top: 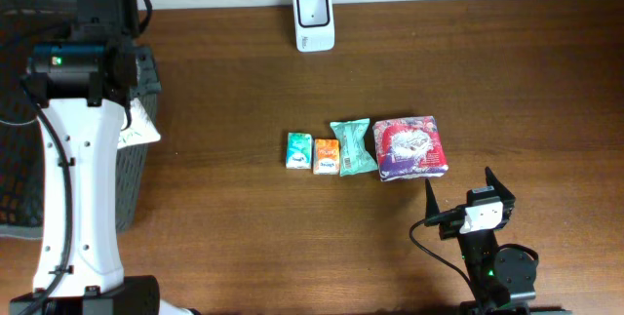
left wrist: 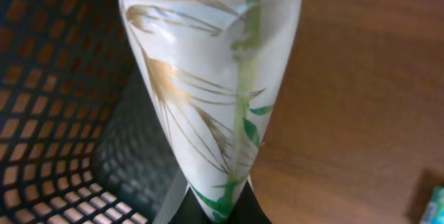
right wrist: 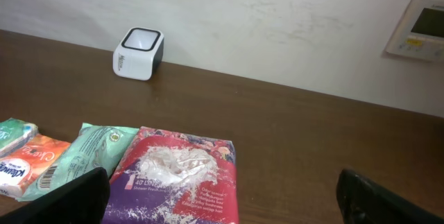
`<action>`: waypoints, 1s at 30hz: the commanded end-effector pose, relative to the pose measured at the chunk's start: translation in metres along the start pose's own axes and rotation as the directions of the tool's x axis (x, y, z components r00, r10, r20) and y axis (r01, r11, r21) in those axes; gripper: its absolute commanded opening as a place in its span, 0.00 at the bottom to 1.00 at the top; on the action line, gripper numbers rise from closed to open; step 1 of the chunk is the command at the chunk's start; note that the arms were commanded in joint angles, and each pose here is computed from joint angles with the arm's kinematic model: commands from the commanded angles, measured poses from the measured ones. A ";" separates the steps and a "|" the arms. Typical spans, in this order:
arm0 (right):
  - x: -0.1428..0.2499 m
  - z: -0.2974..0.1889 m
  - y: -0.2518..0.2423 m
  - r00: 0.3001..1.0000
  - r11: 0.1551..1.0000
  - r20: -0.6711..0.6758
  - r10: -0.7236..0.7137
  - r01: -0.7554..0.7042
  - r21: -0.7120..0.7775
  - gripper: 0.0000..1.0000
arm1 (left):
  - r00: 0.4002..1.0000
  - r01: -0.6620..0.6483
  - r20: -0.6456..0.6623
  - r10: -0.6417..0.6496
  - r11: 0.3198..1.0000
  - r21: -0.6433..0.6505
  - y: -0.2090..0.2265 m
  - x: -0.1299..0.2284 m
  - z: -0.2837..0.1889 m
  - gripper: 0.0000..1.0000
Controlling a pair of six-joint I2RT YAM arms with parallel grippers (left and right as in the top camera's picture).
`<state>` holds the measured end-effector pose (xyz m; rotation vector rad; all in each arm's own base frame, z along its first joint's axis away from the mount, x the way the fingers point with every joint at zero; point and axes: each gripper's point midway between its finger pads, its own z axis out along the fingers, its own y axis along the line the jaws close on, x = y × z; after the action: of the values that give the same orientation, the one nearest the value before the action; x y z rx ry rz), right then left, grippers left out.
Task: Scan the item barcode
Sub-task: 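Pick the white tube from the basket, lay it left of the teal packet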
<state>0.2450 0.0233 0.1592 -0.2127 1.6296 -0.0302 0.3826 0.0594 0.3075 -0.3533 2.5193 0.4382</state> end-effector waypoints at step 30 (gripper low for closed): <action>0.003 0.000 0.001 1.000 1.000 -0.002 0.011 -0.011 -0.004 0.99 | 0.795 -0.085 -0.494 0.352 0.872 0.482 -0.202 0.084 0.110 0.99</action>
<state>0.2450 0.0233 0.1594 -0.2120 1.6293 -0.0297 0.4131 -0.1190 0.0792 0.0369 3.2745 -0.1656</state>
